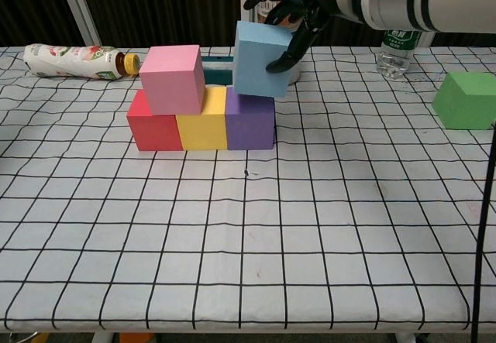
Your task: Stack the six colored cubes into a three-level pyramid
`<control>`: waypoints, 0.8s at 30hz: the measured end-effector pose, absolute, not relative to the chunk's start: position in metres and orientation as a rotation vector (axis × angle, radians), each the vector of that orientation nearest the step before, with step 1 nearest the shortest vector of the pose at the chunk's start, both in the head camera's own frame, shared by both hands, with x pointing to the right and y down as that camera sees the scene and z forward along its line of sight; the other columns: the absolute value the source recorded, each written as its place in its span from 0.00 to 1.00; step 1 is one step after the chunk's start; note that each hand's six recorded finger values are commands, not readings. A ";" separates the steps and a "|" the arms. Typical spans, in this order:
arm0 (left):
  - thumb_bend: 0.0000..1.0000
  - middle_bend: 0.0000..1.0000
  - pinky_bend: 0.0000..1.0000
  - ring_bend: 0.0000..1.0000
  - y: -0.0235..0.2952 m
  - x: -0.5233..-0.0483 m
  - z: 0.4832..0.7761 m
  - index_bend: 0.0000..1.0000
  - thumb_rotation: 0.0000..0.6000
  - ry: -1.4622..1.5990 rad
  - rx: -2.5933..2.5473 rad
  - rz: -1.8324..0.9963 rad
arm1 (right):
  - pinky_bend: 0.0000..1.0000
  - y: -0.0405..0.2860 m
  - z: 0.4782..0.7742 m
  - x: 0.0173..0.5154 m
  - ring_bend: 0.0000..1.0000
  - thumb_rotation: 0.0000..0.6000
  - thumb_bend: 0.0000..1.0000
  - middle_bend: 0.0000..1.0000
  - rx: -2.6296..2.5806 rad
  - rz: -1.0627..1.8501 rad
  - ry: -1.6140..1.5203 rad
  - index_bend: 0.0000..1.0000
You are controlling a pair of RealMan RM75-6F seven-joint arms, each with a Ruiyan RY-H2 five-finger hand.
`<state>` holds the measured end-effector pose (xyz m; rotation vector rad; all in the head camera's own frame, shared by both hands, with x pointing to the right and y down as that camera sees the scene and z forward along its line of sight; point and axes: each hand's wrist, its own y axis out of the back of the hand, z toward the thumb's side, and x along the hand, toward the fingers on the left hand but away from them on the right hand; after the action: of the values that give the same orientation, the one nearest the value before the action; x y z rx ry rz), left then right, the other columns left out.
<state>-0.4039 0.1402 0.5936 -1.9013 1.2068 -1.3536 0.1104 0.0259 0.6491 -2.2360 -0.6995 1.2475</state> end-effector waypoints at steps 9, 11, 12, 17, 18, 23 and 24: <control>0.00 0.12 0.11 0.09 0.141 -0.407 0.595 0.15 1.00 1.217 -1.906 -1.348 | 0.00 0.024 0.658 0.087 0.06 1.00 0.23 0.40 -2.177 1.282 -0.667 0.00; 0.00 0.12 0.11 0.09 0.141 -0.408 0.595 0.15 1.00 1.219 -1.907 -1.350 | 0.00 0.025 0.660 0.084 0.06 1.00 0.23 0.39 -2.170 1.286 -0.658 0.00; 0.00 0.12 0.11 0.09 0.141 -0.409 0.596 0.15 1.00 1.221 -1.909 -1.350 | 0.00 0.026 0.661 0.081 0.06 1.00 0.23 0.39 -2.166 1.288 -0.654 0.00; 0.00 0.12 0.11 0.09 0.143 -0.410 0.597 0.15 1.00 1.224 -1.919 -1.347 | 0.00 0.028 0.663 0.074 0.06 1.00 0.22 0.38 -2.158 1.290 -0.641 0.00; 0.00 0.12 0.11 0.09 0.144 -0.411 0.597 0.15 1.00 1.225 -1.921 -1.347 | 0.00 0.029 0.663 0.072 0.06 1.00 0.22 0.38 -2.156 1.289 -0.639 0.00; 0.00 0.12 0.11 0.09 0.145 -0.414 0.597 0.15 1.00 1.236 -1.924 -1.341 | 0.00 0.030 0.664 0.067 0.06 1.00 0.22 0.38 -2.147 1.289 -0.627 0.00; 0.00 0.12 0.11 0.09 0.145 -0.414 0.597 0.15 1.00 1.237 -1.925 -1.341 | 0.00 0.031 0.665 0.065 0.06 1.00 0.22 0.38 -2.143 1.288 -0.624 0.00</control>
<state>-0.4141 0.1449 0.5973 -1.9248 1.2375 -1.3410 0.0651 0.0309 0.6648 -2.1432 -0.6237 1.2885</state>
